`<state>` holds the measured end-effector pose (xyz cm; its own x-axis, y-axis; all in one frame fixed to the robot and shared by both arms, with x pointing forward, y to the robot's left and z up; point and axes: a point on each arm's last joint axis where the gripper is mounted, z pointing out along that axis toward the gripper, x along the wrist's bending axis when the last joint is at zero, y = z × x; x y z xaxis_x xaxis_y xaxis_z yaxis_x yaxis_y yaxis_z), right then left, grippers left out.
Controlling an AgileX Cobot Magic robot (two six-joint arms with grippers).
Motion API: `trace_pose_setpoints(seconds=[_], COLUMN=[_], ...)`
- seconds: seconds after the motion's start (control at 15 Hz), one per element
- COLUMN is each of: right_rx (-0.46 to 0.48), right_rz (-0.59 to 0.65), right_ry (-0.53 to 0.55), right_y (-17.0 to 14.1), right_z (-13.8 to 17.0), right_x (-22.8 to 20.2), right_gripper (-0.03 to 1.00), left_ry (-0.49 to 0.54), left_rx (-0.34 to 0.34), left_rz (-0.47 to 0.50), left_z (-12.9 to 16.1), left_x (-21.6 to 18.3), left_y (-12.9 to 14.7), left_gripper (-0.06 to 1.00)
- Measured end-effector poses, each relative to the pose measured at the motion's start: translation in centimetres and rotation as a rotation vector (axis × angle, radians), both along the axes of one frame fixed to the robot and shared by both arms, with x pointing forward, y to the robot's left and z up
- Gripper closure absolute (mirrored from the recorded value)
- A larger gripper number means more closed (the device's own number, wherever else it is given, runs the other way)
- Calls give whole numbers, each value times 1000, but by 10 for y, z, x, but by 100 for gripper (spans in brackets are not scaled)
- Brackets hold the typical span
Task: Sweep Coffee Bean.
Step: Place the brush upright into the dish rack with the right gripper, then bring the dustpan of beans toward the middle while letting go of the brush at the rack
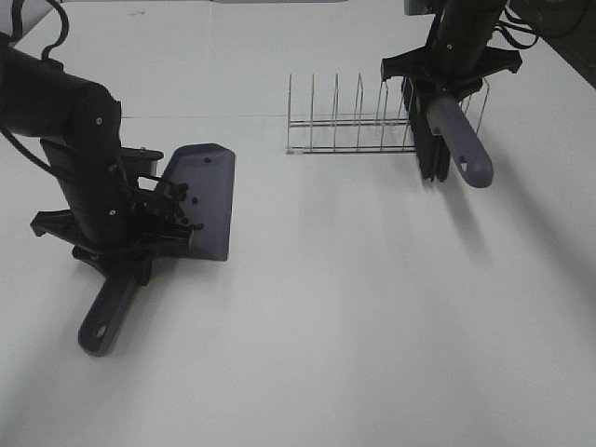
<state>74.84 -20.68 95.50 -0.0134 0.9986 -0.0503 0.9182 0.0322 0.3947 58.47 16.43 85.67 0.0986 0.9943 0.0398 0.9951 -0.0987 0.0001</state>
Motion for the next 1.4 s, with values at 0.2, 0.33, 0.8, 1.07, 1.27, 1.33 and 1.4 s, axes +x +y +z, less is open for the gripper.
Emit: trace_pose_setpoints(seconds=[0.2,0.33,0.8,1.07,1.27,1.33,1.4], right_rx=[0,7,7,-33,26,31,37], right_rz=[-9,-14,-10,81,101,101,101], right_ry=[-6,-14,-40,-11,-20,-12,-2], right_y=[0,0,-3,-9,-10,-13,-16], right_z=[0,1,43,107,138,146,153], right_x=[1,1,-10,-43,-75,-93,-113], right_gripper=[55,41,36,36,36,36,36], left_ry=[0,0,0,0,-16,-29,-41], left_rx=[0,0,0,1,-7,-13,-21], left_rz=[0,0,0,-1,-3,-5,-2], left_z=[0,0,0,0,5,9,12], left_x=[0,0,0,0,0,0,-1], left_y=[0,0,0,0,-1,-1,-1], left_gripper=[59,59,59,59,59,59,59])
